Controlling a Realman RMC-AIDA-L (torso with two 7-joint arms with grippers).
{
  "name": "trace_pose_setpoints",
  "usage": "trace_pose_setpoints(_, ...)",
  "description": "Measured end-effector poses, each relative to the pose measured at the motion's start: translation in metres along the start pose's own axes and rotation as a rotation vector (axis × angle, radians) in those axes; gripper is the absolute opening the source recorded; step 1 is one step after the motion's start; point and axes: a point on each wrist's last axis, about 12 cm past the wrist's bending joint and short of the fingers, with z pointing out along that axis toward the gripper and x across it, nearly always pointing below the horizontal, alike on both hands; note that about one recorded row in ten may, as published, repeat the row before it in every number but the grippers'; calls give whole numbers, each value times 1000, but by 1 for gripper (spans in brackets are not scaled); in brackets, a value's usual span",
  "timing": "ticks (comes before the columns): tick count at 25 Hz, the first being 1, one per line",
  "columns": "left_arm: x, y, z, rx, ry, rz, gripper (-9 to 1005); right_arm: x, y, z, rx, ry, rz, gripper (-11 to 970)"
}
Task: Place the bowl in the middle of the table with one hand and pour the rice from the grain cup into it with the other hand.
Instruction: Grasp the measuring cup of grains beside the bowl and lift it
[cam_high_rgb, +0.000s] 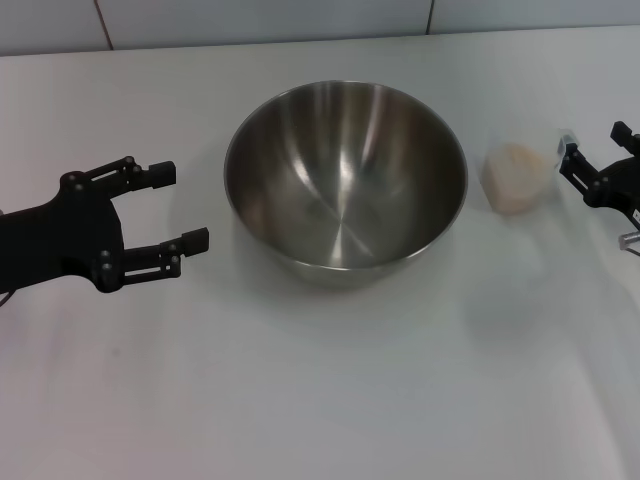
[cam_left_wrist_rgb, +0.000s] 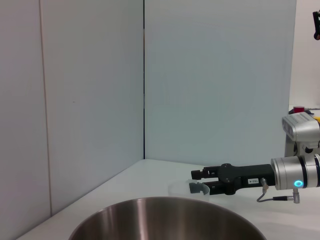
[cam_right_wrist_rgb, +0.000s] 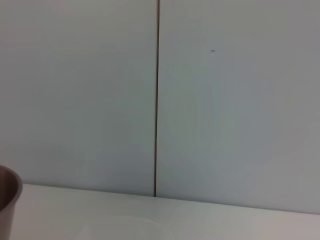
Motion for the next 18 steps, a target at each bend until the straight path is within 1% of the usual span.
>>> trace_pose_setpoints(5, 0, 0, 1, 1, -2, 1, 839, 0, 2, 1, -14, 2, -20, 536)
trace_pose_setpoints(10, -1, 0, 2, 1, -3, 2, 839, 1, 4, 2, -14, 7, -75, 533)
trace_pose_setpoints(14, -1, 0, 2, 2, -4, 3, 838, 1, 5, 2, -12, 6, -81, 531)
trace_pose_setpoints(18, -1, 1, 2, -4, -7, 1, 838, 1, 5, 2, -12, 7, -81, 410)
